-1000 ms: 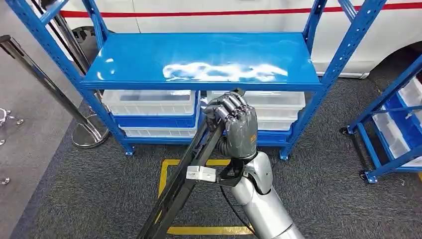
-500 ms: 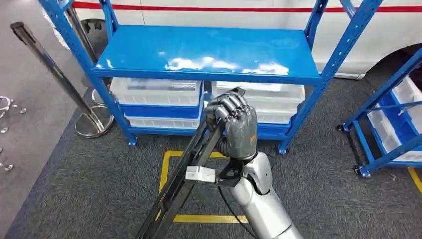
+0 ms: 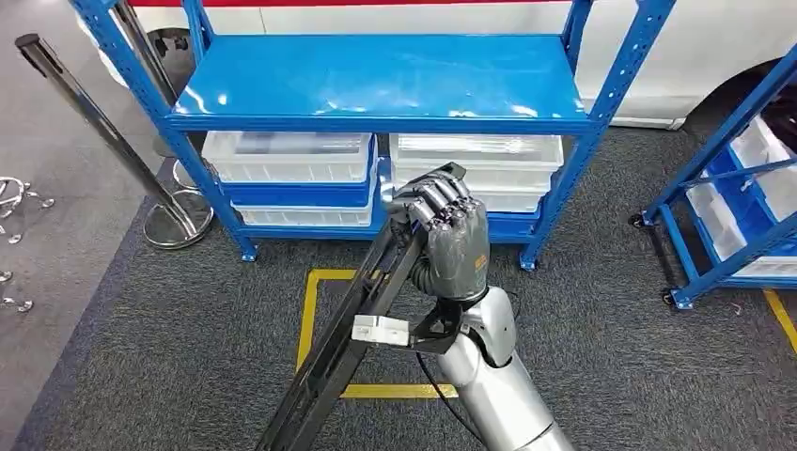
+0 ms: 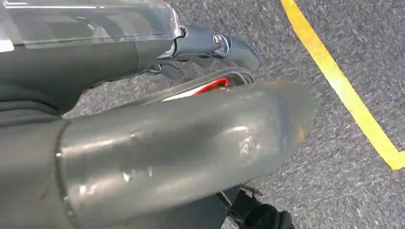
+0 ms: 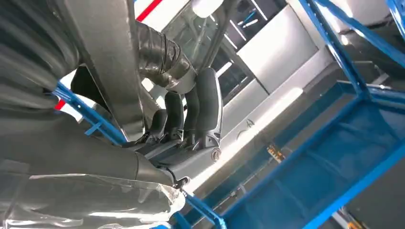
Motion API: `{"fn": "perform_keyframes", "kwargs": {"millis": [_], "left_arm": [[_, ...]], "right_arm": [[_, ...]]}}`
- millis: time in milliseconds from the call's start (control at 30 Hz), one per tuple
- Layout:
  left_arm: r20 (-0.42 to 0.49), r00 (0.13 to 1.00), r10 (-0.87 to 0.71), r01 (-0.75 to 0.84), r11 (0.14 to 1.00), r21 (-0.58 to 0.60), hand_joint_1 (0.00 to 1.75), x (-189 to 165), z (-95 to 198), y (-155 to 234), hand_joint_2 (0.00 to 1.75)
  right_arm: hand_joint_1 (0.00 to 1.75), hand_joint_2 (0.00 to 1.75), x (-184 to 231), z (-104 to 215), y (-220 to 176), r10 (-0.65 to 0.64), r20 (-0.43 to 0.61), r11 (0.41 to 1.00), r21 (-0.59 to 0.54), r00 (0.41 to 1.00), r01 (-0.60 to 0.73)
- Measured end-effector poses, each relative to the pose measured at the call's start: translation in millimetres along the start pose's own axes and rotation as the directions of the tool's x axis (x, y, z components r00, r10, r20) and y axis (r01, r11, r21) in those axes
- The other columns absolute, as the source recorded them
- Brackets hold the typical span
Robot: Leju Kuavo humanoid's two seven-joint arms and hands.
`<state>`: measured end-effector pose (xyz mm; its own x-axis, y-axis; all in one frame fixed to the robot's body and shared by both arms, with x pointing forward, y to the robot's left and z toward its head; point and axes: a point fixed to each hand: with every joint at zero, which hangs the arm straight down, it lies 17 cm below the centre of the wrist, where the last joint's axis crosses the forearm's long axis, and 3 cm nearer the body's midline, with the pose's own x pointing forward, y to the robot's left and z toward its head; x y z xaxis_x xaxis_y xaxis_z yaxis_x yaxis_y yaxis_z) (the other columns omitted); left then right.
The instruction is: Take the parts from the cabinet and place them on the table.
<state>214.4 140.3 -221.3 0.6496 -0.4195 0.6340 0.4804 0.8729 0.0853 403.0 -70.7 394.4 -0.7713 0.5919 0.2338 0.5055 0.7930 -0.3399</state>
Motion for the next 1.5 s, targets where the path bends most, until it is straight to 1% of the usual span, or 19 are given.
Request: {"fn": "perform_keyframes", "kwargs": {"millis": [667,1500], "left_arm": [[0.005,1.000,-0.008,0.008,1.000,0.000,0.00,3.4,-1.3,1.9,0.00],[0.007,1.000,-0.008,0.008,1.000,-0.002,0.00,3.4,-1.2,3.2,0.00]], "right_arm": [[1.75,1.75,-0.5,0.9,-1.7,0.023,0.007,1.000,0.004,1.000,-0.023],[1.75,1.75,4.6,-5.3,-3.7,0.010,0.007,1.000,-0.017,1.000,-0.010]]}}
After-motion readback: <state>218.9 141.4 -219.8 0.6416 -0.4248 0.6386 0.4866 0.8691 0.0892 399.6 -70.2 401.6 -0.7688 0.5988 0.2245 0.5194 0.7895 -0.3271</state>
